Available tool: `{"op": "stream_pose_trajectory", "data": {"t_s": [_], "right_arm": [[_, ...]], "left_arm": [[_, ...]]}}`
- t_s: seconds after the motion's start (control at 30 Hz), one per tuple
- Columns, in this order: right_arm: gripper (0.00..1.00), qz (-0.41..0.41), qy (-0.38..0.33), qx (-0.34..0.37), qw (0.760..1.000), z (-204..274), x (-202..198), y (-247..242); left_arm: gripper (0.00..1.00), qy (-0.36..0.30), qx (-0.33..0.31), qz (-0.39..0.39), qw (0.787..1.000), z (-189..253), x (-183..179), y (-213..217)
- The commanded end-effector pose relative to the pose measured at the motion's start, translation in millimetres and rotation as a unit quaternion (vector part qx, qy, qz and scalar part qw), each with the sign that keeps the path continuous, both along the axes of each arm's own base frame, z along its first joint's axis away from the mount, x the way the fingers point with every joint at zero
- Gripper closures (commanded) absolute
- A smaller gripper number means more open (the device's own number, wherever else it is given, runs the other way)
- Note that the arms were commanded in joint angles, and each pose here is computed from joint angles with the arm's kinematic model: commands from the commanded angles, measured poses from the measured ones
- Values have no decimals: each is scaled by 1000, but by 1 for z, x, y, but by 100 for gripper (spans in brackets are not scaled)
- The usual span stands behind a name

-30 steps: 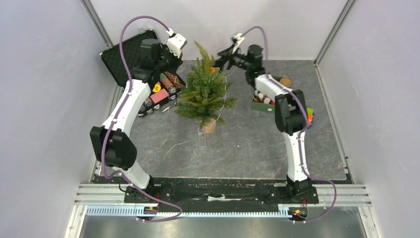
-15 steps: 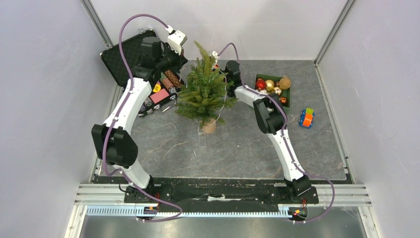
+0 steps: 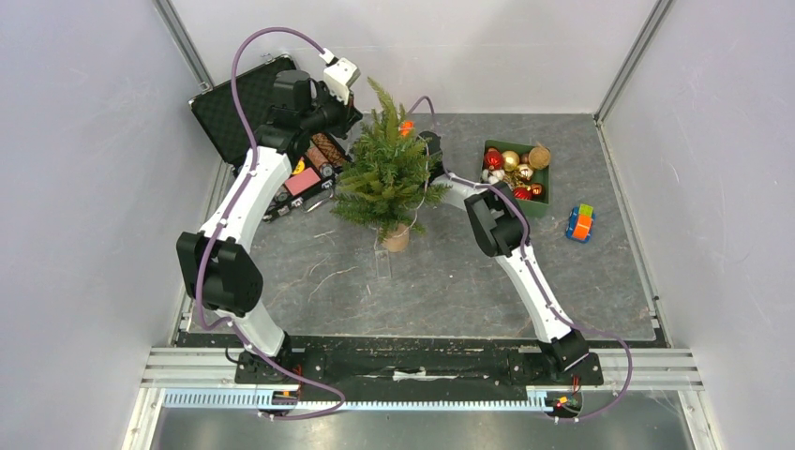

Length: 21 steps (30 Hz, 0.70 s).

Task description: Decorate the small christmas tree

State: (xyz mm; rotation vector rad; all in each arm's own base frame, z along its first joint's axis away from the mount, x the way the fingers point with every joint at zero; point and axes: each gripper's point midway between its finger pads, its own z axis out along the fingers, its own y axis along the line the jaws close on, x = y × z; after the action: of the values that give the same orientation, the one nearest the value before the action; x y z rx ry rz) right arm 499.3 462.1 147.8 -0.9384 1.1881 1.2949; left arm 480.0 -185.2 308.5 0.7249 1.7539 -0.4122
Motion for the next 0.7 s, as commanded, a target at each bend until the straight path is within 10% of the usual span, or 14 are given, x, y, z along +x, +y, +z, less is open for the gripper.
{"op": "stream_pose_trajectory", "data": {"t_s": [0.0,0.17,0.43,0.67], "right_arm": [[46,-12,-25,40,999,26,1,-3],[99,-47,-31,66,996,43,5,-15],[100,-216,-25,133,967,104,57,-92],[100,-311,-87,116,939,170,58,-156]], "left_arm": [[98,-14,-24,-12,1000,16,1,-9],[98,-11,-27,-12,999,20,-3,-9],[94,-26,3,35,999,27,-5,12],[39,-44,79,137,986,27,-7,60]]}}
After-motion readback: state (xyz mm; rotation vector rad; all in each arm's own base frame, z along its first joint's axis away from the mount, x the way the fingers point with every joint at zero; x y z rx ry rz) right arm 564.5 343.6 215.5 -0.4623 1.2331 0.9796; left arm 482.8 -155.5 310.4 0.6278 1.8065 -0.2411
